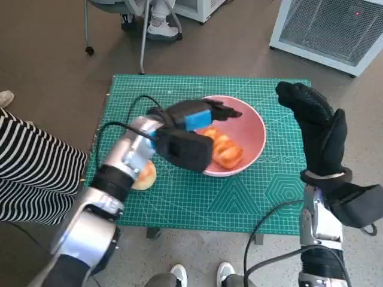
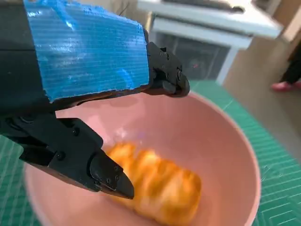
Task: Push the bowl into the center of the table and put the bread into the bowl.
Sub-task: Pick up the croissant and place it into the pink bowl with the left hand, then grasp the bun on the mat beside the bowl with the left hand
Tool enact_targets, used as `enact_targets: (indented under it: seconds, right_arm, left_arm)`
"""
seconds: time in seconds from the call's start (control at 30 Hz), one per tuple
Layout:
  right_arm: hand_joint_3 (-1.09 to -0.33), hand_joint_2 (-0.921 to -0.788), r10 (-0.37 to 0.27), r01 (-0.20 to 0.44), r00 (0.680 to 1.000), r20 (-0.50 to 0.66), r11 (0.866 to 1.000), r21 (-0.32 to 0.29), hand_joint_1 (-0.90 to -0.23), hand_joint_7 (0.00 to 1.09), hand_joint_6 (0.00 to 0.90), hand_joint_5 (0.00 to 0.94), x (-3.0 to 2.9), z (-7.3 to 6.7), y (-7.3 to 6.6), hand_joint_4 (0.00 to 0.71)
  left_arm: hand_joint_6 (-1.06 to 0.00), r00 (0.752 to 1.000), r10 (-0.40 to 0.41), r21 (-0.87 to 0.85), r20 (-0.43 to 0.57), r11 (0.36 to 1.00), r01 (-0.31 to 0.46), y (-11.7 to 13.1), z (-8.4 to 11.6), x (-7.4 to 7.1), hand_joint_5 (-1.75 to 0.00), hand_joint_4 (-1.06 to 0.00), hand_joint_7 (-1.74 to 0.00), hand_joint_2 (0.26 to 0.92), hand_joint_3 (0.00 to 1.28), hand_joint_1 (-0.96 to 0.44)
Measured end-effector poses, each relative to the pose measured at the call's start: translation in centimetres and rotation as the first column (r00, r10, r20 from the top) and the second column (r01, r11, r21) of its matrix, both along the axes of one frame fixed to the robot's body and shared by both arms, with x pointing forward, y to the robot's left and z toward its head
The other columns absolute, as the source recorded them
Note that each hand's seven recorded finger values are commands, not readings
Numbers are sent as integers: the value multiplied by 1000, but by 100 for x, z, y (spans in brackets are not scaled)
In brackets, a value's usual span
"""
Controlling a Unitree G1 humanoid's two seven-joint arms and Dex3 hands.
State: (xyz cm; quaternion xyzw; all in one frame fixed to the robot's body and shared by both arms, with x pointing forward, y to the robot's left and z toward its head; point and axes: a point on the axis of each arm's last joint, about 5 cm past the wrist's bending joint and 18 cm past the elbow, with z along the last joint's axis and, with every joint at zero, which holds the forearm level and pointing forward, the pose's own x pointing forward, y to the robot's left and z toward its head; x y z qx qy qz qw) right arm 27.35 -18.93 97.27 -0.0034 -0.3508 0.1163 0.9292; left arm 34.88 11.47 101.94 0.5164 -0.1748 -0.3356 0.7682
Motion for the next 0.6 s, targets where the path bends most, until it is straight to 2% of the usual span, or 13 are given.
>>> enact_targets:
  seconds: [0.17,0.3,0.6]
  right_arm:
    - [-740,-921,2,-2,1000,-2,1000,8,-799,494,80,0,-2,-9,20,189]
    - [-740,-921,2,-2,1000,-3,1000,10,-797,494,80,0,-3,-12,24,188]
    - [-740,-921,2,-2,1000,-4,1000,10,-793,494,80,0,-6,-12,25,188]
  left_arm:
    - [-234,999,-17,-62,43,998,19,269,103,-54,-1,-70,-41,738,0,-276]
    - [-232,998,4,-100,69,995,3,517,178,-117,0,-63,-31,740,2,-295]
    - [-236,993,61,-152,102,987,-45,1071,294,-380,-6,-63,-29,750,6,-326]
